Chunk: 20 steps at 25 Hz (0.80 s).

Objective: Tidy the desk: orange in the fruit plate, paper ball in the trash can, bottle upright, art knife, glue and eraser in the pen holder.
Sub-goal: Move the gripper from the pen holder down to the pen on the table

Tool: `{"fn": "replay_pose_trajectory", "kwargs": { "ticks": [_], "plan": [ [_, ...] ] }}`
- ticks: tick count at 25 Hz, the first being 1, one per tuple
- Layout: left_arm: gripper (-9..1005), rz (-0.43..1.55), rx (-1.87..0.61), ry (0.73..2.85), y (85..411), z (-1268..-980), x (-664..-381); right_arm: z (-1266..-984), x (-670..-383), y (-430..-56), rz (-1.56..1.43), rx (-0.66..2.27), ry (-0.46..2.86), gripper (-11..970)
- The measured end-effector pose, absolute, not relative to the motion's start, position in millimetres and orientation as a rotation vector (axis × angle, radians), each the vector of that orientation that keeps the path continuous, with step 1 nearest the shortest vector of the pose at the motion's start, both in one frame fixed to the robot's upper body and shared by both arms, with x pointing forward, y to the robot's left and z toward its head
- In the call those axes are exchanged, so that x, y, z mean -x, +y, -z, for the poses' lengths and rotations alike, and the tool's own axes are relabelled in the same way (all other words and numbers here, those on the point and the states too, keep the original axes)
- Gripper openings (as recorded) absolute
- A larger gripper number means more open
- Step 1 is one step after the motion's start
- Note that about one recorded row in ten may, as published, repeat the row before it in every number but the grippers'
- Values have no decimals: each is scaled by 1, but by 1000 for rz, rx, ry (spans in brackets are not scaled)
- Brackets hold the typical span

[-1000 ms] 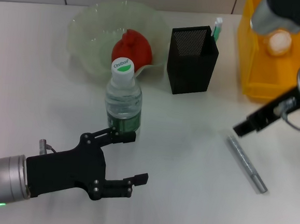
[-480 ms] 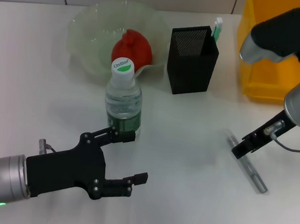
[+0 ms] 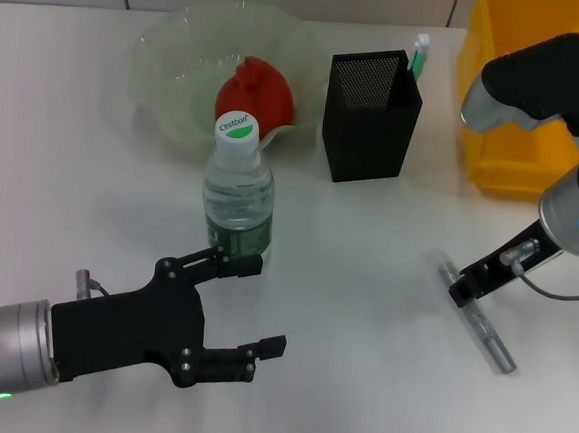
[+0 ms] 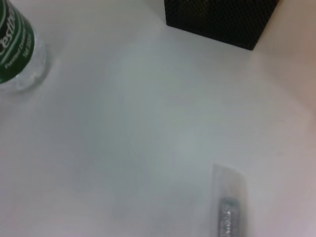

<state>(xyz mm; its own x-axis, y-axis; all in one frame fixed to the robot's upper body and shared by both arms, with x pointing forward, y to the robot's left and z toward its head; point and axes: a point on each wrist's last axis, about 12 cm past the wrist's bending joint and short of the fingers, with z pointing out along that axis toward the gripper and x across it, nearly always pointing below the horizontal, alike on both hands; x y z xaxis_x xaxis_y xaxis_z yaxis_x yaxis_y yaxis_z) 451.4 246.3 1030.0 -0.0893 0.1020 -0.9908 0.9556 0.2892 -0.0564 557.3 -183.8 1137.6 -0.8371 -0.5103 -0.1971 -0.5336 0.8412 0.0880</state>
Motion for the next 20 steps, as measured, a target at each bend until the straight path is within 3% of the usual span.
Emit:
{"fn": "replay_pose_trajectory", "kwargs": {
  "ticks": [7,20],
  "plan": [
    [861,988,-1034,1469,246,-1030,-451,-1131,-559,-181,-223,826,2865,352],
    [861,988,-1033,1470,245,-1030,-451,-1126,-558,-181,-215,838,2877,351]
  ]
}}
